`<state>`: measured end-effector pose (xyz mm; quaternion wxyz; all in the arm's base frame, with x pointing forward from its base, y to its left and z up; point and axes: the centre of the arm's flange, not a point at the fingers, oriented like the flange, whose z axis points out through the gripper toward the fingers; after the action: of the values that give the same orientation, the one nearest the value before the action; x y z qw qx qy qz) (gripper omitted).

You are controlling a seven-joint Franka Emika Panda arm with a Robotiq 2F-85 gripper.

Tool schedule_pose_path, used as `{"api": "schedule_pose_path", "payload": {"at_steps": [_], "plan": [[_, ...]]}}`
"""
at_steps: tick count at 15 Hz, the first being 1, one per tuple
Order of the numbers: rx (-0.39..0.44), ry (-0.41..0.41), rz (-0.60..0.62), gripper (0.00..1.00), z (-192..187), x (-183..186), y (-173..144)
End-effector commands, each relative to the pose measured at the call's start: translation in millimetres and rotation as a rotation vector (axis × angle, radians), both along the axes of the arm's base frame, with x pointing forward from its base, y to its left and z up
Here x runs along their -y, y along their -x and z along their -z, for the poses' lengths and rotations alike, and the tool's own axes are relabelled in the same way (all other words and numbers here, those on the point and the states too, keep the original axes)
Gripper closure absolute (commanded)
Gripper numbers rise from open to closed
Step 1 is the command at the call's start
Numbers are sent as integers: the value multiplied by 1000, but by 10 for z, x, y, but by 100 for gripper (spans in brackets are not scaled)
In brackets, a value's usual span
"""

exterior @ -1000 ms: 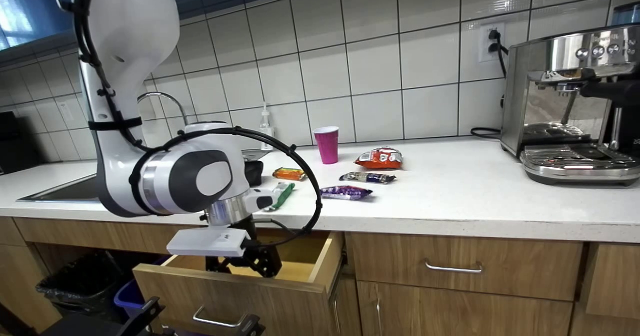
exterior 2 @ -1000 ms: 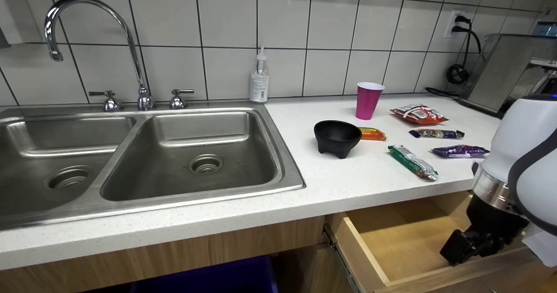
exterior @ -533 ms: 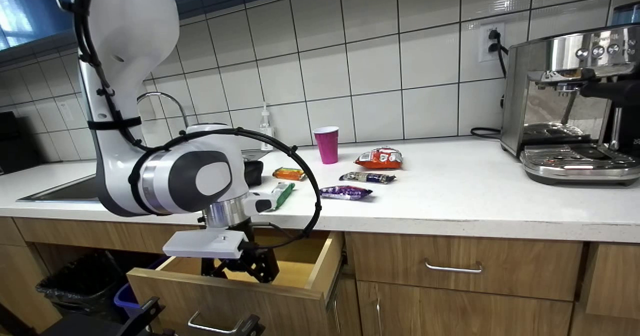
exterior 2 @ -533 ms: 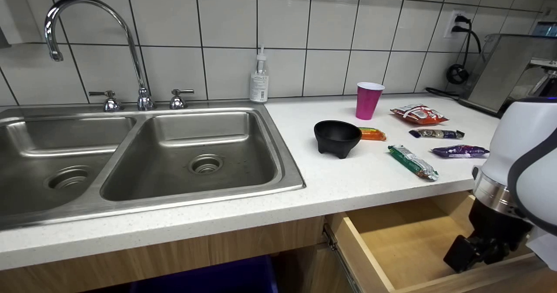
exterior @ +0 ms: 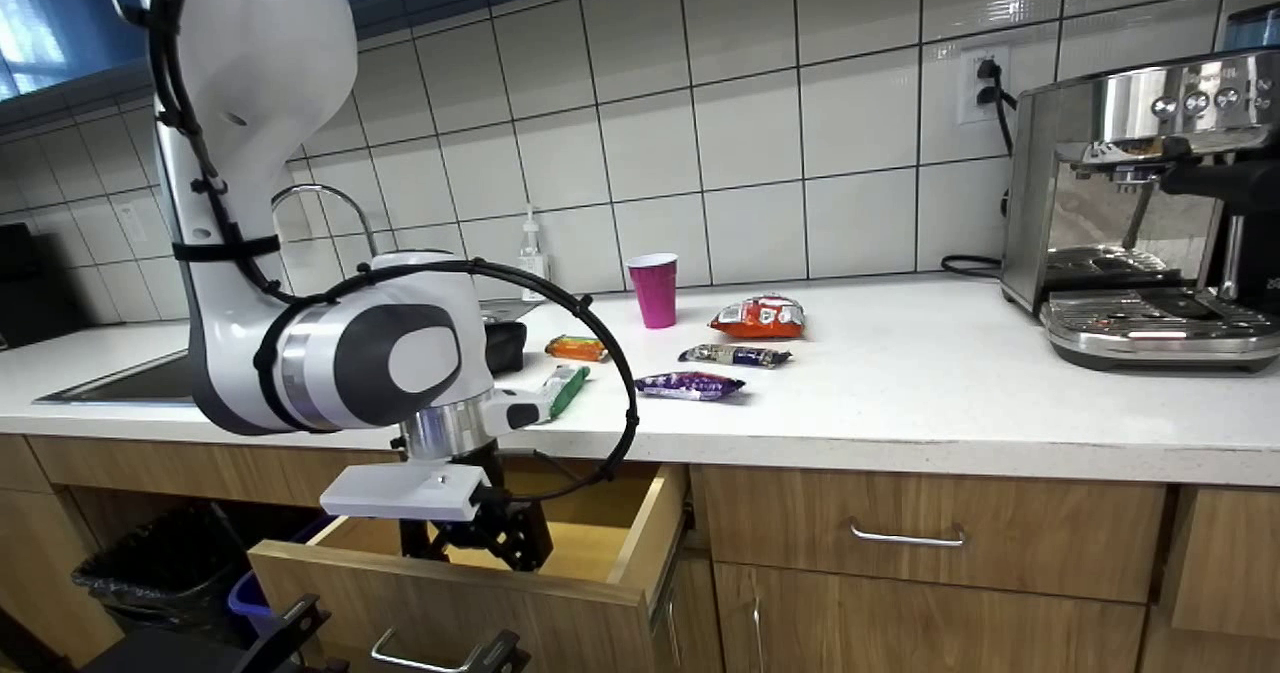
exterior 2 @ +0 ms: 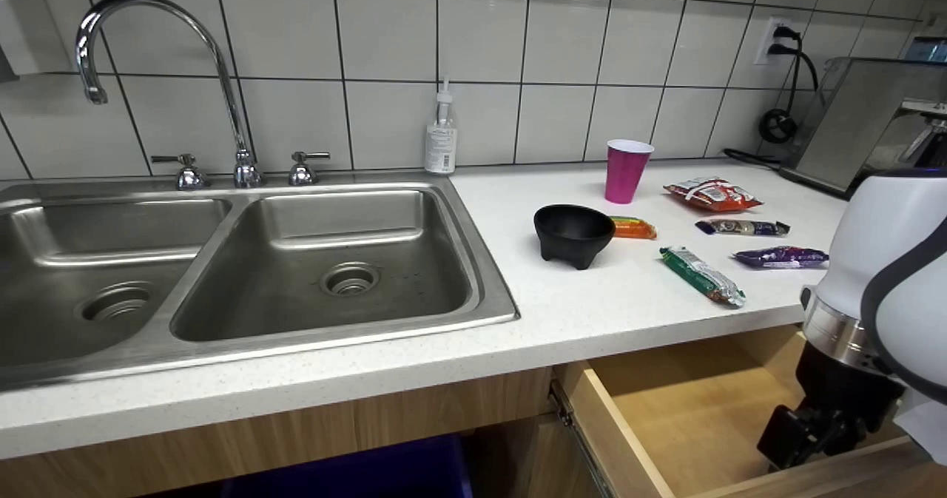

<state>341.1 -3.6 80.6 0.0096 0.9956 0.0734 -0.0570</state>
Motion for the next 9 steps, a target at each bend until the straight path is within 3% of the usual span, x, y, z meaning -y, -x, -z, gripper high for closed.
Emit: {"api": "schedule_pose_path", "payload": {"at_steps": [1, 9], "plan": [[17, -17, 20, 0, -408, -66, 625], [101, -46, -4, 0, -674, -143, 428]]}}
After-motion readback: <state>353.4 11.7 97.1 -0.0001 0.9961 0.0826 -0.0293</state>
